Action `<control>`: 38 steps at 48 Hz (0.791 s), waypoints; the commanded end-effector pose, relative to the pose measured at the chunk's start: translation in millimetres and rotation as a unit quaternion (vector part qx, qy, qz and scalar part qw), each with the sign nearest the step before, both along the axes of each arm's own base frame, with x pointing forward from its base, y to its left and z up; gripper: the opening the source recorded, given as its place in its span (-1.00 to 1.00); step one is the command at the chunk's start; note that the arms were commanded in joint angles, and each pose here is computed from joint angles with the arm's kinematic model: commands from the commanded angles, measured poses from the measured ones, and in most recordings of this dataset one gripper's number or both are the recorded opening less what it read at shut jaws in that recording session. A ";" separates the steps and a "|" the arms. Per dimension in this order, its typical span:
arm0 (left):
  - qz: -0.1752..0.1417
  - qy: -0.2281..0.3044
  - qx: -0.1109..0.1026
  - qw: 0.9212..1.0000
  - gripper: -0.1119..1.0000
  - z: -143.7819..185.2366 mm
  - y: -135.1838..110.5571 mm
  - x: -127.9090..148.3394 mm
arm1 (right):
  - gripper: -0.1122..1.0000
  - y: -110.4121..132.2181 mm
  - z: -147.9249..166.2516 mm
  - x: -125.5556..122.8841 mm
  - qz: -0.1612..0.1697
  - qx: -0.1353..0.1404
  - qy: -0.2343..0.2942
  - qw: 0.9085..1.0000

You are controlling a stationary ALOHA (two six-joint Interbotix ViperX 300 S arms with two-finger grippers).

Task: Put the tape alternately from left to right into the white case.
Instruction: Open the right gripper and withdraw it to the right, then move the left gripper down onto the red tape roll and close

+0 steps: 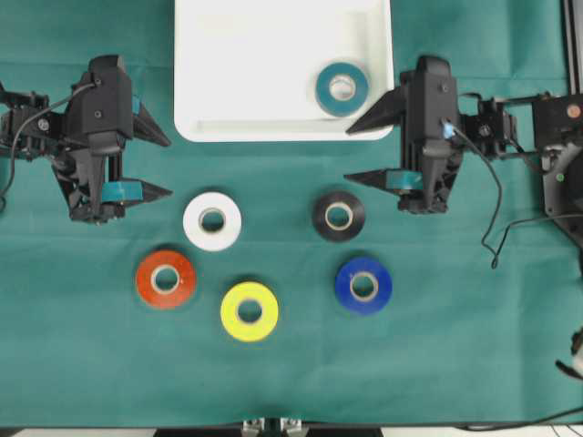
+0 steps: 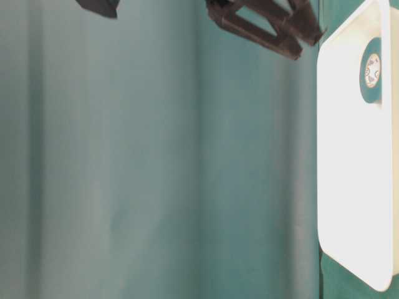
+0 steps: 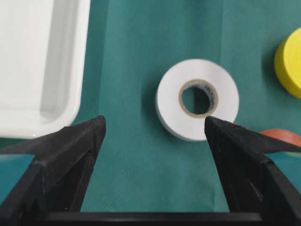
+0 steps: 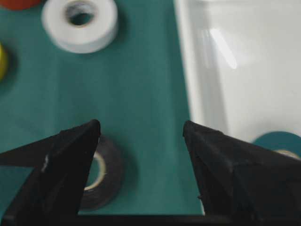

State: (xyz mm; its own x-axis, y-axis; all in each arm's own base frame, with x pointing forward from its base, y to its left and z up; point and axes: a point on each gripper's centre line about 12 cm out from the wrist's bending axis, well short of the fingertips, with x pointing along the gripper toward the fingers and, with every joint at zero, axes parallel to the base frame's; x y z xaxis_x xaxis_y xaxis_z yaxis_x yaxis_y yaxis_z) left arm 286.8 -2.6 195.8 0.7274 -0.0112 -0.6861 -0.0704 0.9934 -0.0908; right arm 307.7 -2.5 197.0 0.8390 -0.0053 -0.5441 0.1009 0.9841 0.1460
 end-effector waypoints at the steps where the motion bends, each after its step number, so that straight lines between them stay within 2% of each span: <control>1: -0.001 -0.012 -0.001 1.000 0.67 5.8 -0.9 2.4 | 0.63 9.3 6.8 -0.4 0.015 0.003 -0.022 1.000; 15: 0.000 -0.012 -0.001 1.000 0.67 5.4 -0.4 2.2 | 0.63 25.3 3.4 -4.3 0.041 0.005 -0.023 0.999; 31: -0.001 -0.011 -0.001 1.000 0.67 4.3 -1.3 1.5 | 0.63 26.6 -0.6 -6.2 0.043 0.005 -0.017 0.999; 38: -0.001 -0.008 -0.016 1.000 0.67 3.1 -8.8 0.4 | 0.63 26.6 -1.1 -6.6 0.043 0.005 -0.017 0.999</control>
State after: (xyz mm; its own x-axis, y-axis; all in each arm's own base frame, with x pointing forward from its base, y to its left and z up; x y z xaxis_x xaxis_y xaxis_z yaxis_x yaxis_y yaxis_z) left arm 285.6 -6.5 193.9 0.7251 -0.0211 -0.6883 -0.0750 0.9912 -0.1093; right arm 299.5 22.4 189.1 0.8395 0.0673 -0.5392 0.0181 0.9883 0.1515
